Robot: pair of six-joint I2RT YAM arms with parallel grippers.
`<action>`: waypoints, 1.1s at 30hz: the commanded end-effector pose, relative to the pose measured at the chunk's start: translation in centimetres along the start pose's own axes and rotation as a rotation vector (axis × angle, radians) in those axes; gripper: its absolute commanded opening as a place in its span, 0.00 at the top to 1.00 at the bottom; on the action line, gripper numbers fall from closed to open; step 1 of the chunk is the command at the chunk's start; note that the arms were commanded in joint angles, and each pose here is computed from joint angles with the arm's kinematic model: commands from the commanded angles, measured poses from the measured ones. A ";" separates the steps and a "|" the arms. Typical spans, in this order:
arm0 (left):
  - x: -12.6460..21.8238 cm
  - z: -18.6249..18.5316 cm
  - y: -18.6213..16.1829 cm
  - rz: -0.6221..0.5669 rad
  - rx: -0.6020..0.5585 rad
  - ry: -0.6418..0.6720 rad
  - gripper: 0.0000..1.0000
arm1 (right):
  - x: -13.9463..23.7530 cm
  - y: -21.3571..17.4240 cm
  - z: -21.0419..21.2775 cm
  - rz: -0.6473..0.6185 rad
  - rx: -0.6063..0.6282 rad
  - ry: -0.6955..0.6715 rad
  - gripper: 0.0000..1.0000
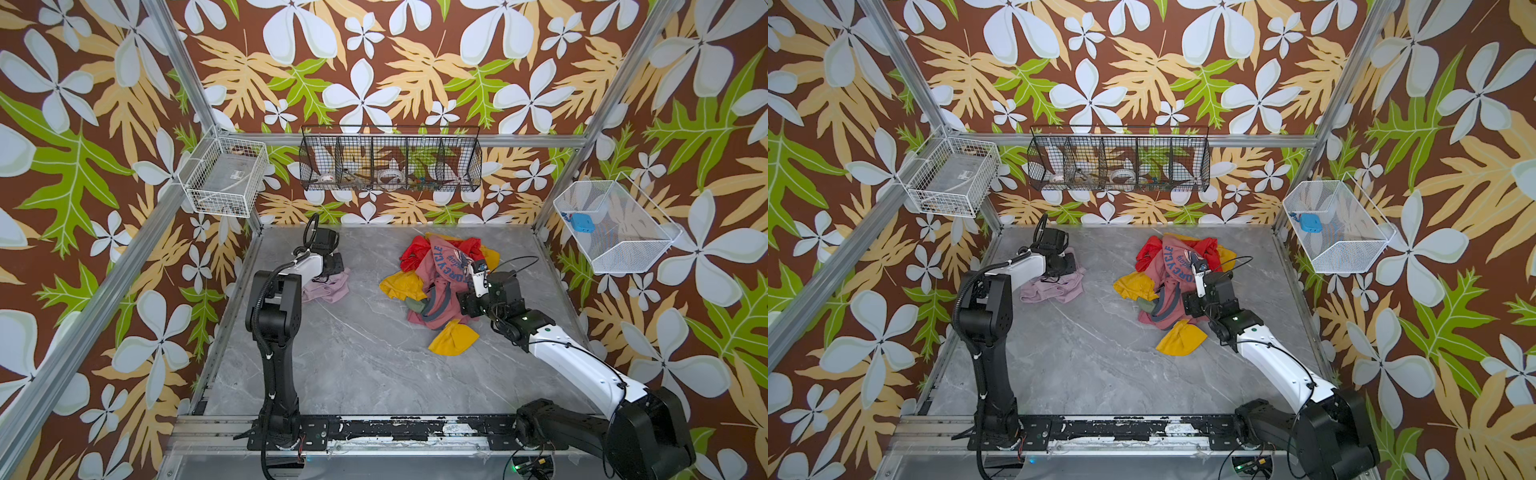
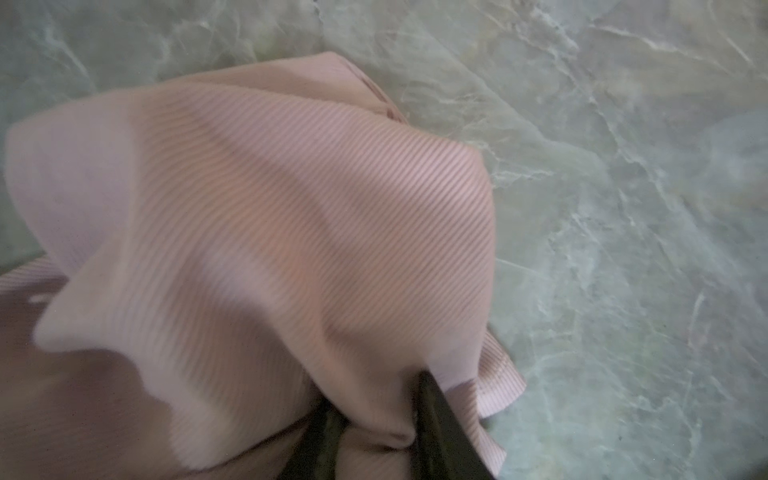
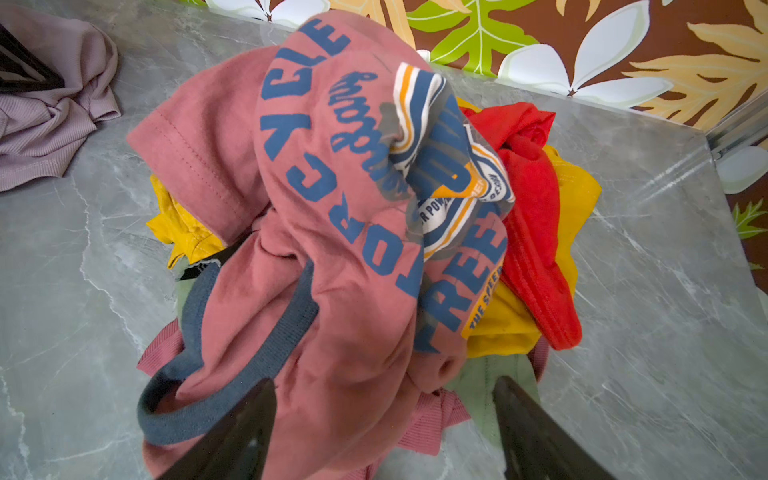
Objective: Pick out a specific cloth from the pile
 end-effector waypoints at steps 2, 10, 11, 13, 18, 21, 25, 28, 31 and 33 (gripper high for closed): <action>1.1 0.0 0.0 -0.023 0.025 -0.028 0.60 | -0.1 0.6 -0.2 -0.048 0.007 -0.020 0.18; 5.5 1.0 -0.5 -0.156 0.069 0.012 0.26 | 0.7 1.7 -0.5 -0.146 0.027 -0.049 0.17; 6.2 1.2 -0.5 -0.174 0.074 0.020 0.23 | 0.9 1.8 -0.6 -0.164 0.028 -0.051 0.17; 7.5 1.3 -0.6 -0.211 0.077 0.033 0.17 | 1.2 1.9 -0.9 -0.193 0.025 -0.056 0.17; 11.1 1.1 -1.7 -0.311 0.070 0.095 0.11 | 1.7 2.0 -2.7 -0.249 -0.027 -0.072 0.17; 12.9 1.1 -2.7 -0.368 0.085 0.105 0.07 | 2.1 1.6 -4.2 -0.306 -0.068 -0.087 0.17; 14.9 1.9 -4.4 -0.452 0.131 0.113 0.00 | 2.4 0.8 -6.0 -0.371 -0.138 -0.112 0.16; 16.3 2.5 -5.5 -0.512 0.153 0.120 0.00 | 2.4 0.2 -7.0 -0.409 -0.179 -0.131 0.15; 17.4 3.1 -6.3 -0.553 0.159 0.132 0.00 | 2.2 -0.3 -7.6 -0.432 -0.195 -0.157 0.15; 18.1 3.4 -7.0 -0.575 0.162 0.138 0.00 | 2.2 -0.7 -8.0 -0.453 -0.218 -0.165 0.15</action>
Point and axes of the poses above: each gripper's point midway between its finger pads, its own x axis back along the fingers, its own z axis along the line the jaws close on, y = z × x, the point moved 8 cm from there along x, back along the fingers, and after that the axes turned 10 degrees about -x, right-handed, at the moved point
